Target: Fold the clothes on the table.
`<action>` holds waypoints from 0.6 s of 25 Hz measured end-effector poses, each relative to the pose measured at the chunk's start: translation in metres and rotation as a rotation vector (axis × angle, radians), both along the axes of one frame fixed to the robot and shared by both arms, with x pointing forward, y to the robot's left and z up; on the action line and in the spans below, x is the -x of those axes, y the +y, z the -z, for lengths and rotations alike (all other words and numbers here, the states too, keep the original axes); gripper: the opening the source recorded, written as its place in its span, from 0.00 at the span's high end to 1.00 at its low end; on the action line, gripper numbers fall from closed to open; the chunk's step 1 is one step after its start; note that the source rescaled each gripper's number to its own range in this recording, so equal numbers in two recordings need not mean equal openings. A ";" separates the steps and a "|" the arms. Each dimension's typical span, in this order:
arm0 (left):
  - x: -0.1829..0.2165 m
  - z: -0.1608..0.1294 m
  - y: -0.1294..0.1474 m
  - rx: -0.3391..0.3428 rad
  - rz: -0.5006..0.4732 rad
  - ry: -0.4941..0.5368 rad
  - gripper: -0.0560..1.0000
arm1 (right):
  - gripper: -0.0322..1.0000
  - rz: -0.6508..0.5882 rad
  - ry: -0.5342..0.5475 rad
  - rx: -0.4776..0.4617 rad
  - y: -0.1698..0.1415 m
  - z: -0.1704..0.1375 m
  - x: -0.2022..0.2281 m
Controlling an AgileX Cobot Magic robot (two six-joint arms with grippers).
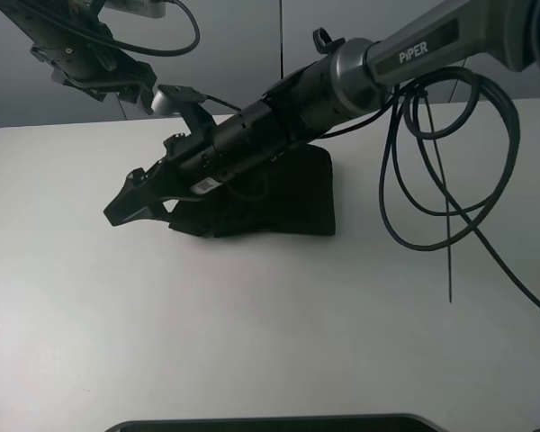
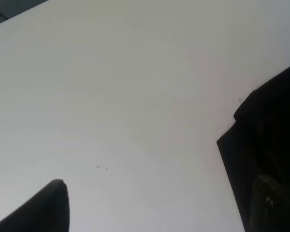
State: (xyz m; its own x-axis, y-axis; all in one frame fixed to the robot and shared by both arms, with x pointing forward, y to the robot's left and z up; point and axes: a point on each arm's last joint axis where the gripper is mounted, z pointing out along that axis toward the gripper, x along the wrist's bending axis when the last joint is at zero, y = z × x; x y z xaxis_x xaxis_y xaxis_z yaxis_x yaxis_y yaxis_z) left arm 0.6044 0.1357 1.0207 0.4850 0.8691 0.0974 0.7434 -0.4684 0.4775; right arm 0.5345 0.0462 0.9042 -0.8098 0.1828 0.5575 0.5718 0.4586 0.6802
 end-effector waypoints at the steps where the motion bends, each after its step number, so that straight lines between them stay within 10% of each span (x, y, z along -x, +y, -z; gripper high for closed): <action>1: 0.000 0.000 0.000 -0.002 0.001 -0.001 0.00 | 0.08 -0.007 -0.005 -0.005 0.001 -0.002 0.000; 15: 0.001 0.001 0.002 -0.024 0.005 0.015 0.00 | 0.08 0.142 -0.066 0.156 -0.001 0.049 -0.020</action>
State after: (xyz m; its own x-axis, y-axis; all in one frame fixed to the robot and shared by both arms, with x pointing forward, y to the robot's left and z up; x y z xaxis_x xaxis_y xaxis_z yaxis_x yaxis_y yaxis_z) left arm 0.6032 0.1374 1.0198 0.4907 0.8642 0.1114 0.7479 -0.4833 0.4550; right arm 0.5542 0.0450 0.8553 -0.8035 0.3780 0.4600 0.5949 0.4794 0.6452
